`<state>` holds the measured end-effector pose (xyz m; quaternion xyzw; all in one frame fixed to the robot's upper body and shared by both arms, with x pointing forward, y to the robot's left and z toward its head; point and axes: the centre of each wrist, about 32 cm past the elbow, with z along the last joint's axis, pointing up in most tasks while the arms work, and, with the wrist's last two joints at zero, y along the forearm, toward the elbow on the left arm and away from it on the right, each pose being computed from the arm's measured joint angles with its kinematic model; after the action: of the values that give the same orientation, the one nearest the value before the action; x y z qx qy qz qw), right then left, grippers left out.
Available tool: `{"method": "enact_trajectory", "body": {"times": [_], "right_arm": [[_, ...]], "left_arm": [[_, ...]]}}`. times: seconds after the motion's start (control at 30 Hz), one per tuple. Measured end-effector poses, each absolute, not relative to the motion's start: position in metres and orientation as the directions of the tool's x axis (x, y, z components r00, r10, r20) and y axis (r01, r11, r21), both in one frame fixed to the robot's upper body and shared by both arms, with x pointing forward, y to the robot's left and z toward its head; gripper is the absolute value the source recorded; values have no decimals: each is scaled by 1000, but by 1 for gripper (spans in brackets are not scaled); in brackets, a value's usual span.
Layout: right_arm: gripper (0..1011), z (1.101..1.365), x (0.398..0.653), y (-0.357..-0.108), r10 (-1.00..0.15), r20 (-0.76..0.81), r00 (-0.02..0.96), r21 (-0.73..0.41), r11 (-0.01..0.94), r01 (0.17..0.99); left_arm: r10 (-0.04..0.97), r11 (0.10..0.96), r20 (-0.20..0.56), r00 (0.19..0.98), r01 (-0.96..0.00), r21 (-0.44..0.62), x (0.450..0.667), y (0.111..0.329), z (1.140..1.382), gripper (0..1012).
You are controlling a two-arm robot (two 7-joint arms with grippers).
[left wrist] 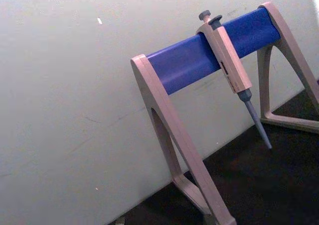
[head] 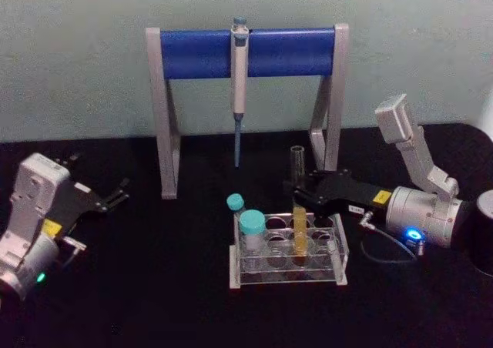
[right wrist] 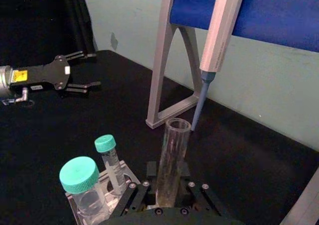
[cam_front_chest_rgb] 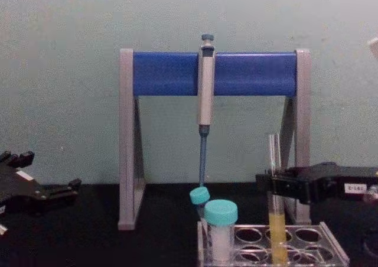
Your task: Pick up the test tube from the test tube rack, shake it, then place it back into the test tube rack.
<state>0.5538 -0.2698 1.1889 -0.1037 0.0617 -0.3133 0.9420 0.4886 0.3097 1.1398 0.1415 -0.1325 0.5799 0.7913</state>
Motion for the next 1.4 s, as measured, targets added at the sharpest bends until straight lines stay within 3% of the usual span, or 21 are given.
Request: {"method": "enact_trajectory", "body": {"times": [0.1, 0.5, 1.03, 1.4], "right_arm": [[233, 1189, 554, -270, -603, -52, 796, -233, 782, 577], [233, 1188, 553, -270, -603, -56, 796, -227, 784, 578], [232, 1174, 531, -274, -594, -15, 804, -103, 801, 590], [232, 1186, 521, -277, -605, 55, 795, -29, 794, 607]], "left_arm": [[880, 287, 374, 292, -955, 70, 489, 310, 1140, 1010], [880, 287, 374, 292, -955, 70, 489, 310, 1140, 1010], [880, 287, 374, 292, -955, 70, 489, 310, 1140, 1010], [880, 287, 374, 292, -955, 70, 489, 310, 1140, 1009]]}}
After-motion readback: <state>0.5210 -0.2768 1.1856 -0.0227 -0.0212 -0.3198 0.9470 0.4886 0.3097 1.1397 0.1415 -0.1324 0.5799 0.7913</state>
